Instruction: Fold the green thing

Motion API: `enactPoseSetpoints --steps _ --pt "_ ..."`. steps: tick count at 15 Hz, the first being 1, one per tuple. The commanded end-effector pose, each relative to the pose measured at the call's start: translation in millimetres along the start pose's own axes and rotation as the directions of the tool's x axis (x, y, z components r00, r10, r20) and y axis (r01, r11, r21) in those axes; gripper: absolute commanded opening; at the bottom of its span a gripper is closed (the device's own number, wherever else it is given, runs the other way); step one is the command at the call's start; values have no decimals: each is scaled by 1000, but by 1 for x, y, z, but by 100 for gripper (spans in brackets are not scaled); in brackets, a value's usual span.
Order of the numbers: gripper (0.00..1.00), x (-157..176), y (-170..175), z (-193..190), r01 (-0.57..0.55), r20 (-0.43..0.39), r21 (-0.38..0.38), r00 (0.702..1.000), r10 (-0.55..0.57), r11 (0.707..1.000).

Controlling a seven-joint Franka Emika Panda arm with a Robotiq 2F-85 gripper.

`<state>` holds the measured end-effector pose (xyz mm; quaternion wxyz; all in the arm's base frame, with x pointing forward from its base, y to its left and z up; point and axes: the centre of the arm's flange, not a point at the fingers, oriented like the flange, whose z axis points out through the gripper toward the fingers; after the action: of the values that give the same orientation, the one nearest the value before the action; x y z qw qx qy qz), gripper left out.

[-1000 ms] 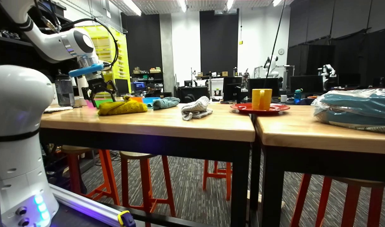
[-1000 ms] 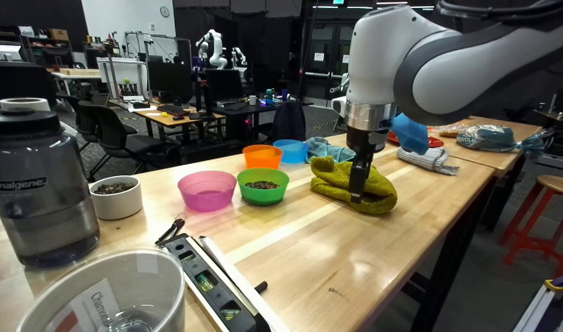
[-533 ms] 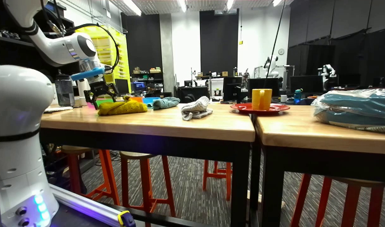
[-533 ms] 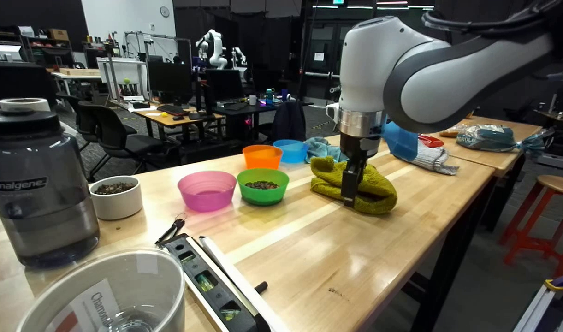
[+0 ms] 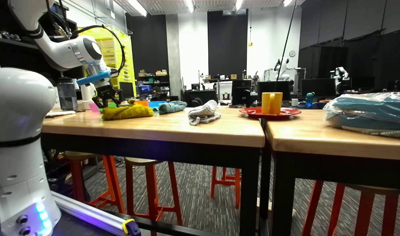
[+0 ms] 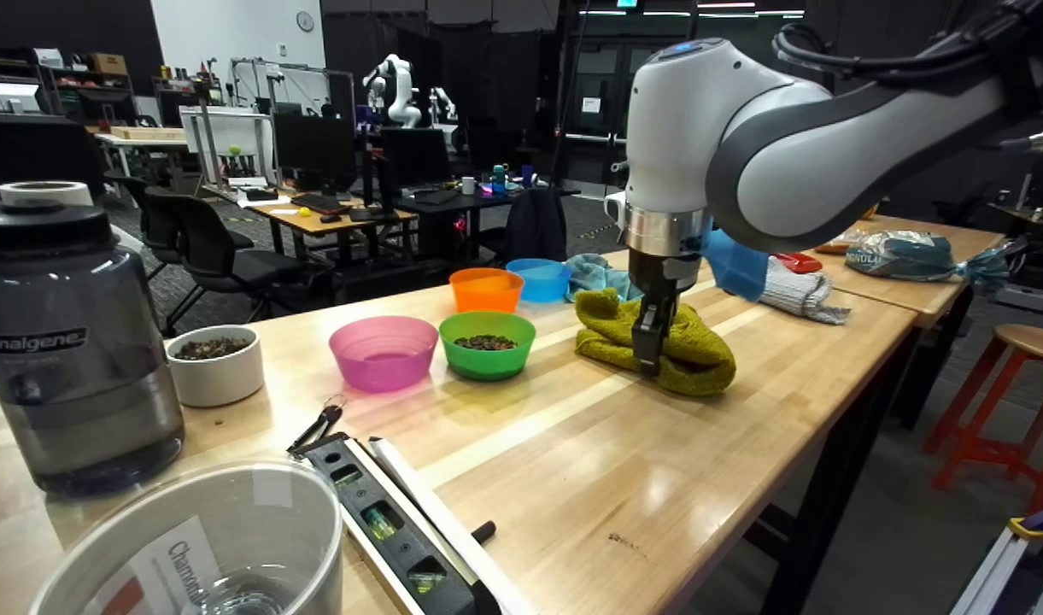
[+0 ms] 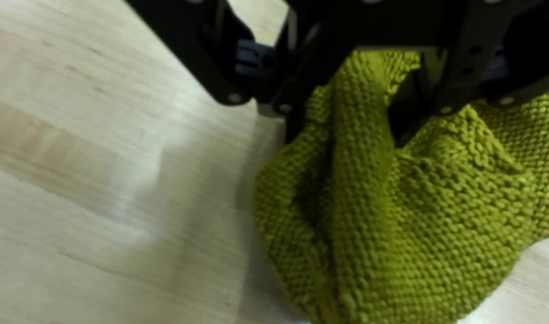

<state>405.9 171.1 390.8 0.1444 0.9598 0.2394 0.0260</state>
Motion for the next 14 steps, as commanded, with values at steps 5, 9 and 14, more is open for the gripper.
enactPoseSetpoints --steps 5,9,14 --pt "0 -3 -7 -4 4 10 9 1000 -5 1000" --pt "3 -11 -22 -16 23 22 49 999 -24 999" --pt "3 -28 -41 -37 18 61 119 998 -26 993"
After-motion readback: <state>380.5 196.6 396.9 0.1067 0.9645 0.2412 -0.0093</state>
